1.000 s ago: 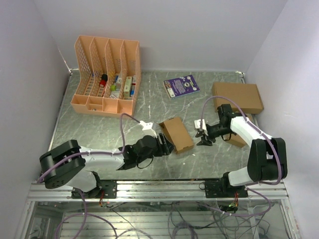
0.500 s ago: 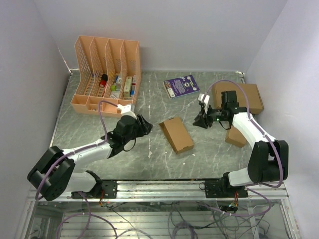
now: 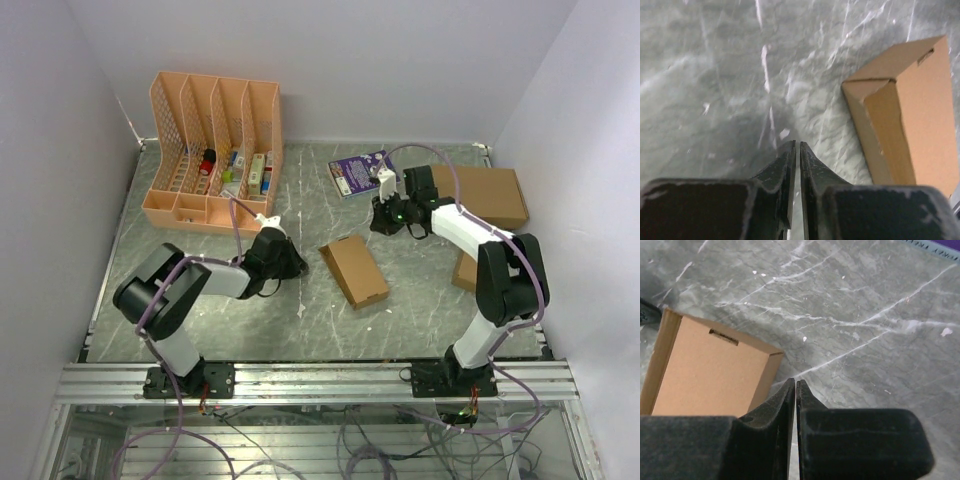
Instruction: Fold the paper box
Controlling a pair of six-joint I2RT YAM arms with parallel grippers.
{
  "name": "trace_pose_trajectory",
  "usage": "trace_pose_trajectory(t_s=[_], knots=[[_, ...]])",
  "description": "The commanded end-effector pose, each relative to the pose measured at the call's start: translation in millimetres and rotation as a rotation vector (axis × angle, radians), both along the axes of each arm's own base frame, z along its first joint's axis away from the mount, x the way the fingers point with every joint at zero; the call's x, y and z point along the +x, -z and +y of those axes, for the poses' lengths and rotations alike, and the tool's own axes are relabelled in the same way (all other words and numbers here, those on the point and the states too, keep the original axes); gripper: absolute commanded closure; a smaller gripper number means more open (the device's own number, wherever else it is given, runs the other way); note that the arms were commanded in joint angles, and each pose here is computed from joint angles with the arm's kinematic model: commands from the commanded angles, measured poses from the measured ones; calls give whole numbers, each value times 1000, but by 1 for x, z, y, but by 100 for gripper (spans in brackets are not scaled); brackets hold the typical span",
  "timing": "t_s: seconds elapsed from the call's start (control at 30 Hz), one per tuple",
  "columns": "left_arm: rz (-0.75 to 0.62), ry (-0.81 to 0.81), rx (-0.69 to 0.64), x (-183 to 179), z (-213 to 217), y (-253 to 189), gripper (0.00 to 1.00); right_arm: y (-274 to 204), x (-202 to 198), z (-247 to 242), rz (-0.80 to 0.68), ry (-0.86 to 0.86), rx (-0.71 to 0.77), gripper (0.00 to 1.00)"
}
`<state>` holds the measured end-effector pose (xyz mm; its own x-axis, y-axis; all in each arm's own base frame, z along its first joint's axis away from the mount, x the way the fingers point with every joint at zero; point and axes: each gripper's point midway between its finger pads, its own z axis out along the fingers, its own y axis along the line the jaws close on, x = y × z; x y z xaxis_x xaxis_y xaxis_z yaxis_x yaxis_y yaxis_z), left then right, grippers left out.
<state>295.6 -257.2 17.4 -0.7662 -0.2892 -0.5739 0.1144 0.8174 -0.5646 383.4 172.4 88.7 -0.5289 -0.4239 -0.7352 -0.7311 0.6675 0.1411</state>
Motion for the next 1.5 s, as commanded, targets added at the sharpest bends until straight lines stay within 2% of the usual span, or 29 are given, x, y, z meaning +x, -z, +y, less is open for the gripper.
trace_pose_trajectory(t_s=[0.0,0.2,0.6,1.47], knots=[[-28,24,-68,19,-22,-11,82,6,20,3,13,147,-13,94],[6,-11,-43,28,-25,0,83,23,13,9,60,168,-16,94],[0,25,-32,33,-50,-5,83,39,-1,30,132,143,-14,94],[-22,162,146,34,-79,-13,84,32,-22,71,93,2,-10,95]])
